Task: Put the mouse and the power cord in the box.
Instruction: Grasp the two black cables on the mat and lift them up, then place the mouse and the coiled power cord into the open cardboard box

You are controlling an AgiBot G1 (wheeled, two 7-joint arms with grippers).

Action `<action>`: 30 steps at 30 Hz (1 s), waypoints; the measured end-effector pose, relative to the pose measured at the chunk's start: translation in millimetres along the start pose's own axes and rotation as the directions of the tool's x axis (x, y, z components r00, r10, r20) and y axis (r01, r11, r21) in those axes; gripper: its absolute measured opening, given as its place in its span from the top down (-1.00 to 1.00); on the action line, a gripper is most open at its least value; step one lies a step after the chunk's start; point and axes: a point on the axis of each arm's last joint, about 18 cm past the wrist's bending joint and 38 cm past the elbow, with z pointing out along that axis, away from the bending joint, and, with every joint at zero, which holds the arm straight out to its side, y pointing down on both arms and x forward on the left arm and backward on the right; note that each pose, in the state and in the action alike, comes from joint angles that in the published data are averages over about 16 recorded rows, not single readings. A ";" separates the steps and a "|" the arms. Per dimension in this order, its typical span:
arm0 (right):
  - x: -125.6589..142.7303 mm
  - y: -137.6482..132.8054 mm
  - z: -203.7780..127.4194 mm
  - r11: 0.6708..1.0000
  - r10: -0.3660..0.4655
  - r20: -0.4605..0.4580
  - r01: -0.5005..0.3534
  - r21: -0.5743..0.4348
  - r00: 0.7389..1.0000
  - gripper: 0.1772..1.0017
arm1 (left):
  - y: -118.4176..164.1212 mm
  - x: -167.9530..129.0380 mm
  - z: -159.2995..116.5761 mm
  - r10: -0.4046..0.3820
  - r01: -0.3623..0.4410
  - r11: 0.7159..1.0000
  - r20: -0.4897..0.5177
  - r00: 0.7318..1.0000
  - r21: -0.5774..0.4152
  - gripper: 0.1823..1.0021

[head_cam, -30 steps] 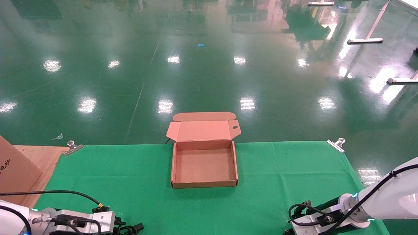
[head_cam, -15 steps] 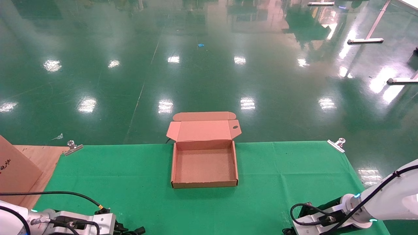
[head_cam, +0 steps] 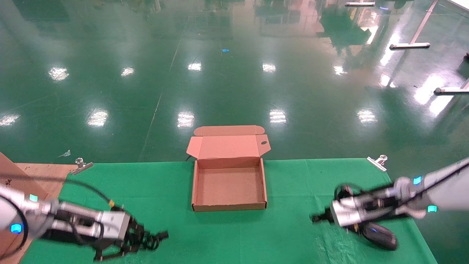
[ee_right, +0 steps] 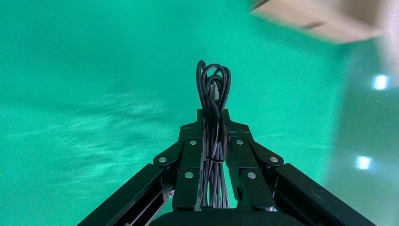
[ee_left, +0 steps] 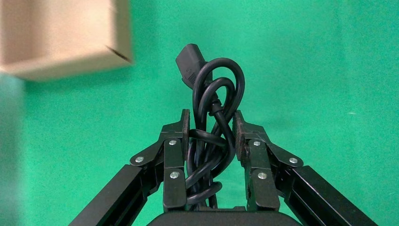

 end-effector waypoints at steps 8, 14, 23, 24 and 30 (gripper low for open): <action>65.6 -36.9 -33.8 0.997 -0.054 -0.120 0.060 0.047 0.991 0.85 | -44.5 -65.5 -33.3 0.143 -0.140 0.990 0.109 0.984 -0.031 0.52; 115.3 -76.7 -52.8 0.990 -0.113 -0.202 0.127 0.062 0.973 0.86 | -81.4 -122.8 -52.5 0.247 -0.227 0.968 0.249 0.937 -0.106 0.53; 173.9 -131.5 -78.7 0.974 -0.188 -0.322 0.218 0.059 0.928 0.86 | -129.4 -184.1 -72.2 0.364 -0.301 0.930 0.408 0.837 -0.213 0.53; 178.2 -135.8 -80.9 0.973 -0.194 -0.333 0.225 0.058 0.923 0.86 | -133.2 -187.5 -73.3 0.372 -0.306 0.927 0.416 0.830 -0.219 0.53; 193.0 -149.1 -88.5 0.969 -0.203 -0.378 0.242 0.057 0.903 0.86 | -144.8 -195.2 -73.8 0.393 -0.325 0.918 0.432 0.812 -0.226 0.53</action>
